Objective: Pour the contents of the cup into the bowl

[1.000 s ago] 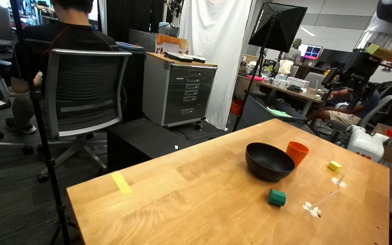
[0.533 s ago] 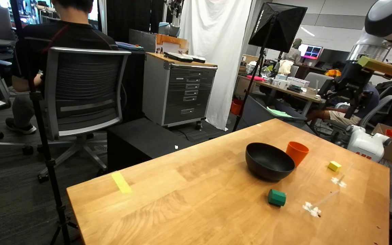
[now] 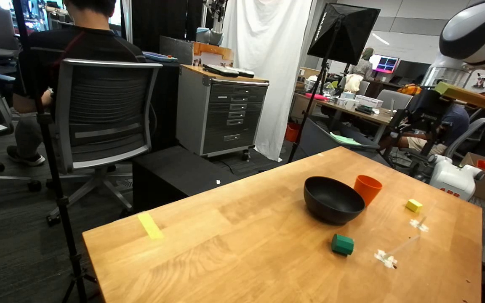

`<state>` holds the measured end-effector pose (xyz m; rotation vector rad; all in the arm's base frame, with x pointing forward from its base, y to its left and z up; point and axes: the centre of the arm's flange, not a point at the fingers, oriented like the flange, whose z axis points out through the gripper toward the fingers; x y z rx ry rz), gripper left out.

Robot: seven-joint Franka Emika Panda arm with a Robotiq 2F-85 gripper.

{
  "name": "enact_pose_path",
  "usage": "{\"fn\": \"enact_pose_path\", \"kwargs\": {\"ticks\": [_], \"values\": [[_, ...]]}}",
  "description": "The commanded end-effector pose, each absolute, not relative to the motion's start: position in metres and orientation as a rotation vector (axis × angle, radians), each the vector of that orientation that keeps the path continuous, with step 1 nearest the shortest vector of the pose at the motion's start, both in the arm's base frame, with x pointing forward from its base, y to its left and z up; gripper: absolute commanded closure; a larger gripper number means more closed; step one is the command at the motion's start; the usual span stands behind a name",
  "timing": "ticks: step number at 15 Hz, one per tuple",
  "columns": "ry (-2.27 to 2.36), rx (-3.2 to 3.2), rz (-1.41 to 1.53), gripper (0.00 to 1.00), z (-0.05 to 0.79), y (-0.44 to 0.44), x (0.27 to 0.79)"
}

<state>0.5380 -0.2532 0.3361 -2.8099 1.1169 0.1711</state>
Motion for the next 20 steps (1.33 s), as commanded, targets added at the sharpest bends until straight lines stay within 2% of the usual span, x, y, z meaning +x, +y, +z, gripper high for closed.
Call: {"fn": "enact_pose_path", "kwargs": {"ticks": [1, 20], "values": [[1.114, -2.785, 0.126, 0.0, 0.328, -0.266, 0.555], [1.18, -2.812, 0.206, 0.0, 0.251, -0.281, 0.568]]}}
